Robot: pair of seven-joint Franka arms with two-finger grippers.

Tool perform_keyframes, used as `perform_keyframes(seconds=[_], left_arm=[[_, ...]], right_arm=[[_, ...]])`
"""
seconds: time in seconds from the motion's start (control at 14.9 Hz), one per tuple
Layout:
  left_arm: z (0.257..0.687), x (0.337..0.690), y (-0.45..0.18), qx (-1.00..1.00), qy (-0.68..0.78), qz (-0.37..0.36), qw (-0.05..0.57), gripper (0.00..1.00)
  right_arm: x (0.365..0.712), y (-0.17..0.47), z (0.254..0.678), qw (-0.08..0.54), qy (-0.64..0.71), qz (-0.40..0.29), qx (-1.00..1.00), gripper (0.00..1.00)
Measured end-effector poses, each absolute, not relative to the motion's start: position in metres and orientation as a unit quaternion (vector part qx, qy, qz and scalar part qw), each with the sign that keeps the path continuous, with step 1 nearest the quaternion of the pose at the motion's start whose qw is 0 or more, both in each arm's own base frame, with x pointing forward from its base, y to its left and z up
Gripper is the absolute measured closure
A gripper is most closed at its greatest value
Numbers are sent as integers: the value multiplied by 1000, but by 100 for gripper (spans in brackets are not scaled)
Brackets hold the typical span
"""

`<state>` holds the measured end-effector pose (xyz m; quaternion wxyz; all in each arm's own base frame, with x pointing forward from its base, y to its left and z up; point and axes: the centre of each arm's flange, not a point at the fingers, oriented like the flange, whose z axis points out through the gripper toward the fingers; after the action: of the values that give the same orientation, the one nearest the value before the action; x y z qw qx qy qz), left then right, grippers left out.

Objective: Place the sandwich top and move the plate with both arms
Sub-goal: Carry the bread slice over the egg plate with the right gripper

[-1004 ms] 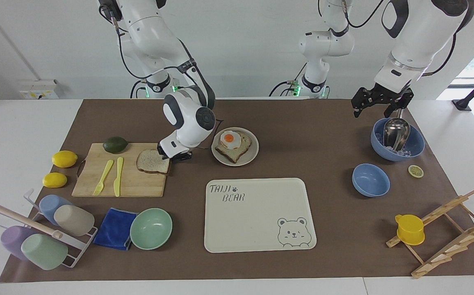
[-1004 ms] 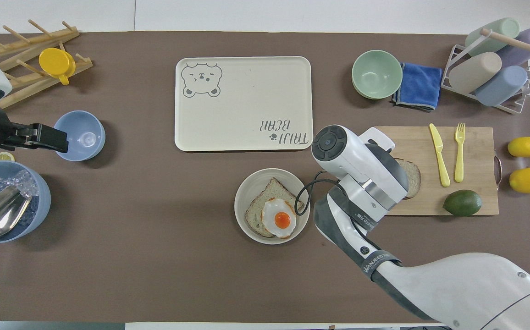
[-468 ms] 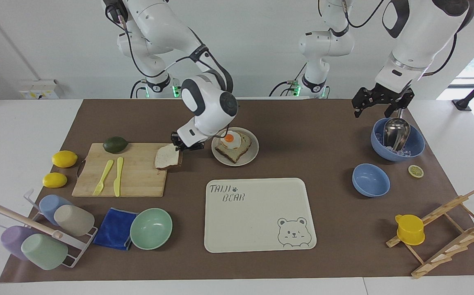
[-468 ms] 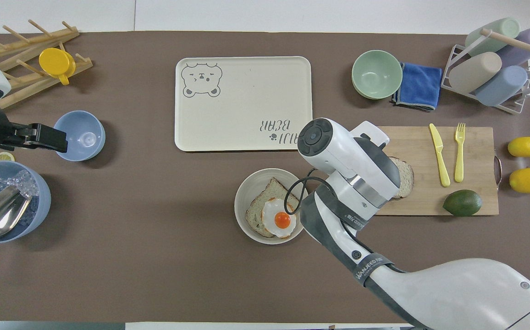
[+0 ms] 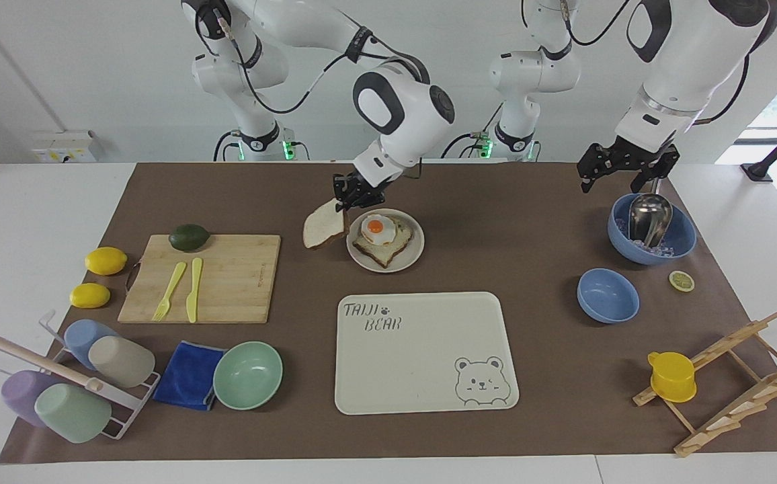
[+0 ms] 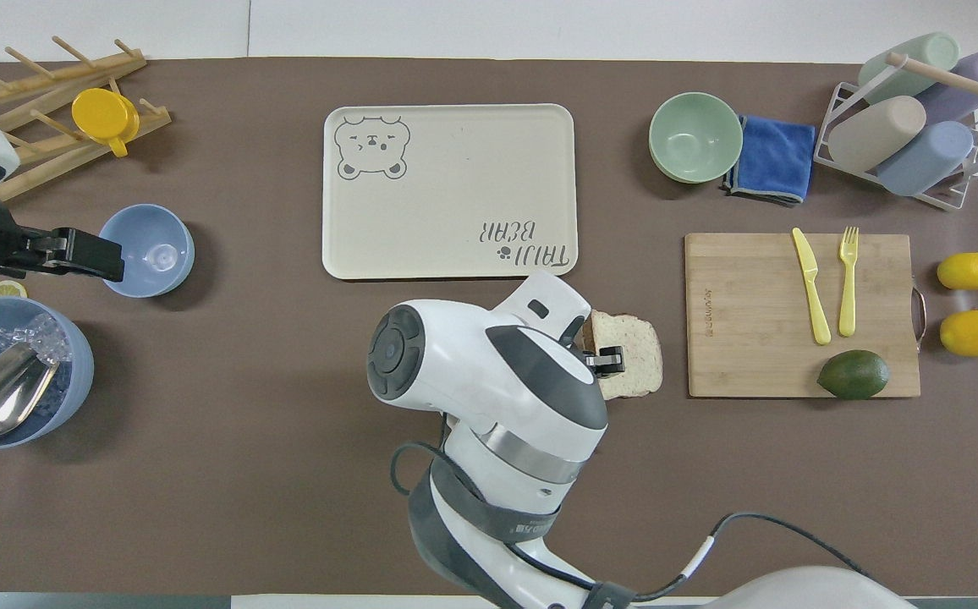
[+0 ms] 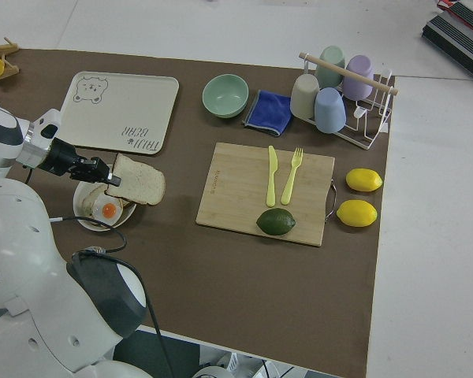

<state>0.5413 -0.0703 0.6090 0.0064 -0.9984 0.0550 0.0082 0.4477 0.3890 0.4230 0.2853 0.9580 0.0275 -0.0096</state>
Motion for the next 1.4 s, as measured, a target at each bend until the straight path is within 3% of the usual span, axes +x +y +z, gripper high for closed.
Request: perform_keyframes(seconds=[0.2, 0.47, 1.4], left_arm=[[609, 542, -60, -999, 45, 8, 6, 0], [609, 544, -39, -1000, 26, 8, 6, 0], [608, 545, -21, -1000, 10, 9, 6, 0]], right_arm=[[429, 416, 428, 259, 19, 6, 966, 92], [444, 429, 419, 186, 10, 13, 982, 92], [439, 441, 387, 143, 23, 4, 989, 92]])
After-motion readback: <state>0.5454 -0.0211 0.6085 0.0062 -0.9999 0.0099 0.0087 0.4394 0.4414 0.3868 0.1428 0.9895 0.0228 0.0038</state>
